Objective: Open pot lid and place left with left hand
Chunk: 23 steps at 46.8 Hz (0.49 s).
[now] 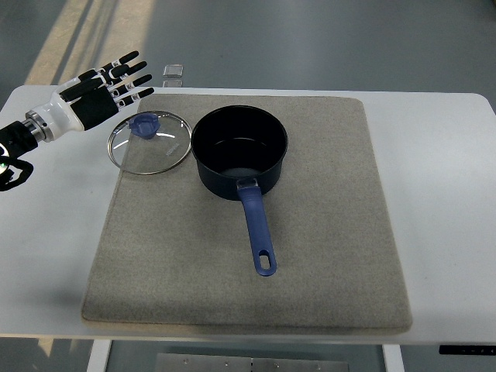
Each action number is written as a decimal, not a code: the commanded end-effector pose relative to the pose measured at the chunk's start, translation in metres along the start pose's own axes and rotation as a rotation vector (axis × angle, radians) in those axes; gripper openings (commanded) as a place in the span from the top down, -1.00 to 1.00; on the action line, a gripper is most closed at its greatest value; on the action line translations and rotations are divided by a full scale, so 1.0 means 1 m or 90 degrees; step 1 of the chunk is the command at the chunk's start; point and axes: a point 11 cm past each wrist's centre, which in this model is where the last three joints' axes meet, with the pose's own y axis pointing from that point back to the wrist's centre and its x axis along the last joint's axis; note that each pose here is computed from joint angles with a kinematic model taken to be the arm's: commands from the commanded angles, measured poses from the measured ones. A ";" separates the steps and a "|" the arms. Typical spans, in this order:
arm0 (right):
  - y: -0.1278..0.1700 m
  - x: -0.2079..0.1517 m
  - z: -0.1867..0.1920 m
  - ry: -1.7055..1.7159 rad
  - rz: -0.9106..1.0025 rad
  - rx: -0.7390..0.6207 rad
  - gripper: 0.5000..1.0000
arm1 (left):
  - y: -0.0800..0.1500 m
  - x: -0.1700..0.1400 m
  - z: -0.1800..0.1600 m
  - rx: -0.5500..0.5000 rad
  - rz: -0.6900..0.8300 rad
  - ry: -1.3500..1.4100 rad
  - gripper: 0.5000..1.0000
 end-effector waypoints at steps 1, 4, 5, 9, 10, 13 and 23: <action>0.000 0.000 0.000 0.000 0.000 0.000 -0.66 | -0.002 -0.002 -0.002 -0.001 -0.004 0.004 -0.97; 0.000 0.000 0.000 0.000 0.000 0.000 -0.66 | -0.002 -0.002 -0.002 -0.004 -0.005 0.010 -0.97; 0.000 0.000 0.000 0.001 0.000 0.000 -0.66 | -0.002 -0.002 -0.001 -0.008 -0.005 0.015 -0.97; 0.000 0.000 0.000 0.001 0.000 0.000 -0.66 | -0.002 -0.002 0.001 -0.018 -0.008 0.027 -0.97; 0.000 0.000 0.000 0.001 0.000 0.000 -0.66 | -0.002 -0.002 0.001 -0.018 -0.008 0.027 -0.97; 0.000 0.000 0.000 0.000 0.000 0.000 -0.66 | -0.002 -0.003 0.003 -0.021 -0.009 0.028 -0.97; 0.000 0.000 0.000 0.001 0.000 0.000 -0.66 | -0.001 -0.003 0.010 -0.035 -0.010 0.029 -0.97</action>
